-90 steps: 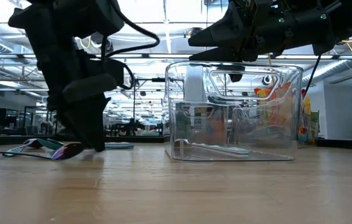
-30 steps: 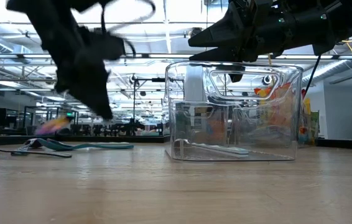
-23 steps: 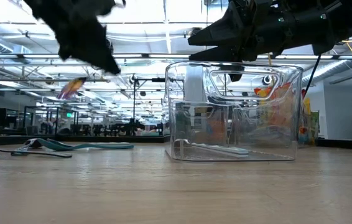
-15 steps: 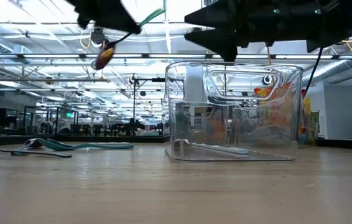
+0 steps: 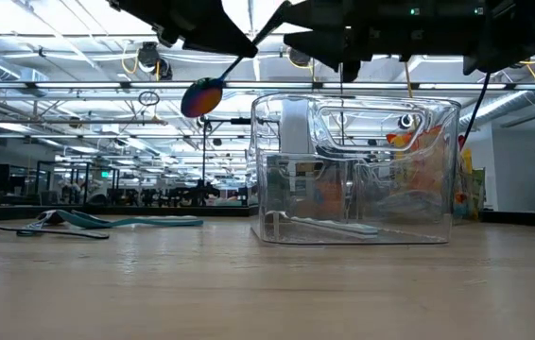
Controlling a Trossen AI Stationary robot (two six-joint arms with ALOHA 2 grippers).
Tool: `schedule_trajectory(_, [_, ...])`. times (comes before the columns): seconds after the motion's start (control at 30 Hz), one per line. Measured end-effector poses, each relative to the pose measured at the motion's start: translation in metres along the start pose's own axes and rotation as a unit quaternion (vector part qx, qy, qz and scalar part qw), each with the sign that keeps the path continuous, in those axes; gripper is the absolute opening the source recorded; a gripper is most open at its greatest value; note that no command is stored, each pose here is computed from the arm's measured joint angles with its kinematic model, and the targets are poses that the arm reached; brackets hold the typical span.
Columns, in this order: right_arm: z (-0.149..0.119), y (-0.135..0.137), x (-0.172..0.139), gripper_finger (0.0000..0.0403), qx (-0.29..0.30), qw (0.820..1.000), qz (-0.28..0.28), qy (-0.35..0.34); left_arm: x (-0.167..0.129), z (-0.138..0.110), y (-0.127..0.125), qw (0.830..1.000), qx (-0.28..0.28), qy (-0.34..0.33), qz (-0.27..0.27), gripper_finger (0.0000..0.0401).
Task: Pick & Place Food Item
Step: Put the bottom violet spoon into the bottom transparent bin
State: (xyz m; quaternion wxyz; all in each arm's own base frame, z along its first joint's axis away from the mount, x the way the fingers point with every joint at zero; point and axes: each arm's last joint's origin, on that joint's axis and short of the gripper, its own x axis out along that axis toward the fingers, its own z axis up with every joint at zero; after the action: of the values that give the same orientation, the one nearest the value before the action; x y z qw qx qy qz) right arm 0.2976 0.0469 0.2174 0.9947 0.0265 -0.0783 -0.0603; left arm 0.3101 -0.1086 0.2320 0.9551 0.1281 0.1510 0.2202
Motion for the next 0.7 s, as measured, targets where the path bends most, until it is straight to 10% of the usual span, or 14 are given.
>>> schedule_trajectory(0.33, [-0.0011,0.0042,-0.0003,0.0201,-0.028,0.997,0.077,0.004,0.0,0.0009,-0.004,0.997,-0.021,-0.004,-0.077,0.001])
schedule_trajectory(0.7, [-0.0037,0.007,-0.0009,0.0054,-0.032,0.991,0.125,0.016,0.0012,0.0008,-0.003,0.996,-0.031,-0.003,-0.078,0.0007])
